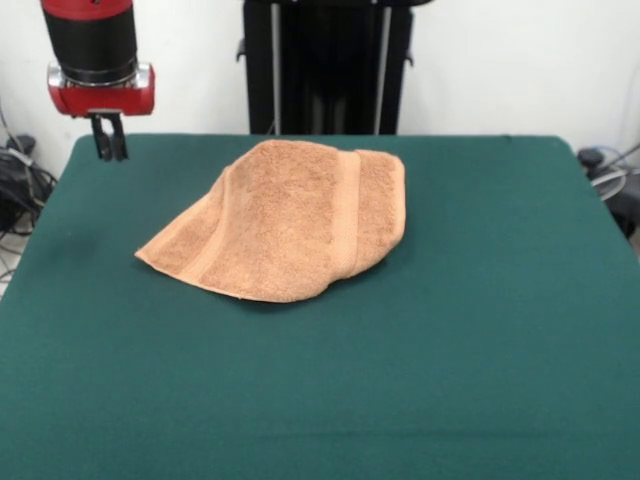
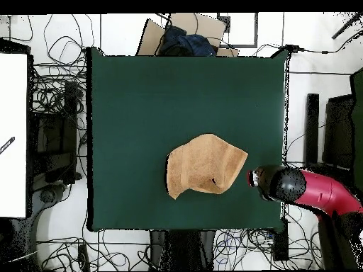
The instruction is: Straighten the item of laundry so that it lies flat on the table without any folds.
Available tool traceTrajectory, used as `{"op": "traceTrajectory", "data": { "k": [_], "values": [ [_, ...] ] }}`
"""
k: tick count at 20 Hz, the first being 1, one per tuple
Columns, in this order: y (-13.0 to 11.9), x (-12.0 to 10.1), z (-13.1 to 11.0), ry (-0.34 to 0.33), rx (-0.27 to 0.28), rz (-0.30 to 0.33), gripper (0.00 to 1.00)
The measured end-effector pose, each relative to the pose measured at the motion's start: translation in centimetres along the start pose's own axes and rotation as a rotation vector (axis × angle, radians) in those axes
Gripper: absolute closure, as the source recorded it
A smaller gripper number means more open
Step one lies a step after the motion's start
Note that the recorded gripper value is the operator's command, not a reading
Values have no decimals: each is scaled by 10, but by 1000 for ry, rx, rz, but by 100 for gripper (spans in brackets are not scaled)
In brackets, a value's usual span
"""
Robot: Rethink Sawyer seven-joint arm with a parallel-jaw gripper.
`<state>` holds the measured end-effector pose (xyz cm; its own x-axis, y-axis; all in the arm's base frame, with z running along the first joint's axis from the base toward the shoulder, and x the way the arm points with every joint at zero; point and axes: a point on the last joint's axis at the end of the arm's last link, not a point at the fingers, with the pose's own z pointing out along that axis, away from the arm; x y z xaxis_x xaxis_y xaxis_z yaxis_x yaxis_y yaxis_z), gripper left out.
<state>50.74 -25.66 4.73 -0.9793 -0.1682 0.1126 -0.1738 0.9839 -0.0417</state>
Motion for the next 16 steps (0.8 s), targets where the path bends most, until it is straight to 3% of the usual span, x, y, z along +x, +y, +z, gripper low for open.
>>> {"op": "traceTrajectory", "data": {
  "k": [11,12,16],
  "values": [
    [14,-11,16,-86,2,-16,100],
    [18,-9,18,-86,-5,-20,0],
    [25,-6,21,-79,-18,-25,0]
  ]
}}
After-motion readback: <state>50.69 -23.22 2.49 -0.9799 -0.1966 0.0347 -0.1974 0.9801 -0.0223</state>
